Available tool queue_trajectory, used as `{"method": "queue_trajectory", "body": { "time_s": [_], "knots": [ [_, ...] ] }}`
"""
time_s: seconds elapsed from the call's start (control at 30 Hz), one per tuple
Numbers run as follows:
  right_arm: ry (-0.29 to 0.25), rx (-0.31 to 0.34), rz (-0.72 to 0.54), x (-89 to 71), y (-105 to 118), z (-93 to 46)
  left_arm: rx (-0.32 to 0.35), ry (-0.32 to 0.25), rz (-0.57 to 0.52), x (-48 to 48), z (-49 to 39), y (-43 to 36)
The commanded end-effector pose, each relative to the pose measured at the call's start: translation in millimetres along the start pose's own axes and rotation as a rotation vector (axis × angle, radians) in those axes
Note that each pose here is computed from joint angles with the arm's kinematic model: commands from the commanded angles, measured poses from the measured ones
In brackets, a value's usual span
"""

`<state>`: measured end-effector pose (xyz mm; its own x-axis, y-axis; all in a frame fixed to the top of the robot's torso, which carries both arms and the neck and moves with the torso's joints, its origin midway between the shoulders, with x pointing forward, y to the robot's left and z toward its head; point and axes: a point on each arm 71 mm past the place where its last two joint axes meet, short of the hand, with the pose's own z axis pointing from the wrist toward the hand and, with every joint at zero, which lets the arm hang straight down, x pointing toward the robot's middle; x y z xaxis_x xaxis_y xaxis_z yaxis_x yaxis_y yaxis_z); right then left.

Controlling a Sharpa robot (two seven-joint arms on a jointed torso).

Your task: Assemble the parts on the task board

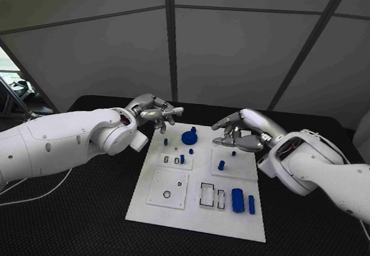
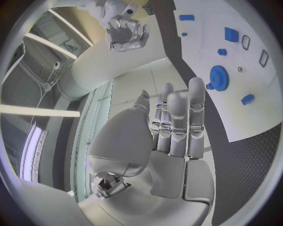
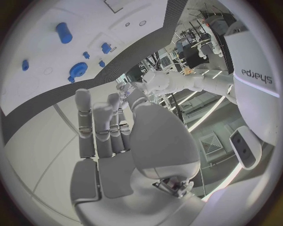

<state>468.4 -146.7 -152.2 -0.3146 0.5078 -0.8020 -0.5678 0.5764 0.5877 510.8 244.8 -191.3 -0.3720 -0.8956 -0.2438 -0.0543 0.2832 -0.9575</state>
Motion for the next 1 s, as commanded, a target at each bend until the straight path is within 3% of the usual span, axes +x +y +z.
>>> {"method": "queue_trajectory", "body": {
  "time_s": [0.03,0.23,0.43,0.67,1.0],
  "knots": [
    [-0.045,0.059,0.217,-17.8,-12,-6.6,-0.165,0.119,0.251,9.0,0.0,6.2],
    [-0.109,0.134,0.273,-38.5,-34,-16.0,-0.284,0.154,0.454,16.3,2.7,6.2],
    [-0.136,0.166,0.267,-45.7,-43,-18.3,-0.370,0.179,0.600,27.9,10.1,5.0],
    [-0.143,0.184,0.257,-46.9,-46,-17.3,-0.454,0.218,0.710,45.0,22.4,5.5],
    [-0.141,0.200,0.238,-47.7,-49,-17.7,-0.499,0.251,0.757,53.2,34.2,6.5]
  ]
}}
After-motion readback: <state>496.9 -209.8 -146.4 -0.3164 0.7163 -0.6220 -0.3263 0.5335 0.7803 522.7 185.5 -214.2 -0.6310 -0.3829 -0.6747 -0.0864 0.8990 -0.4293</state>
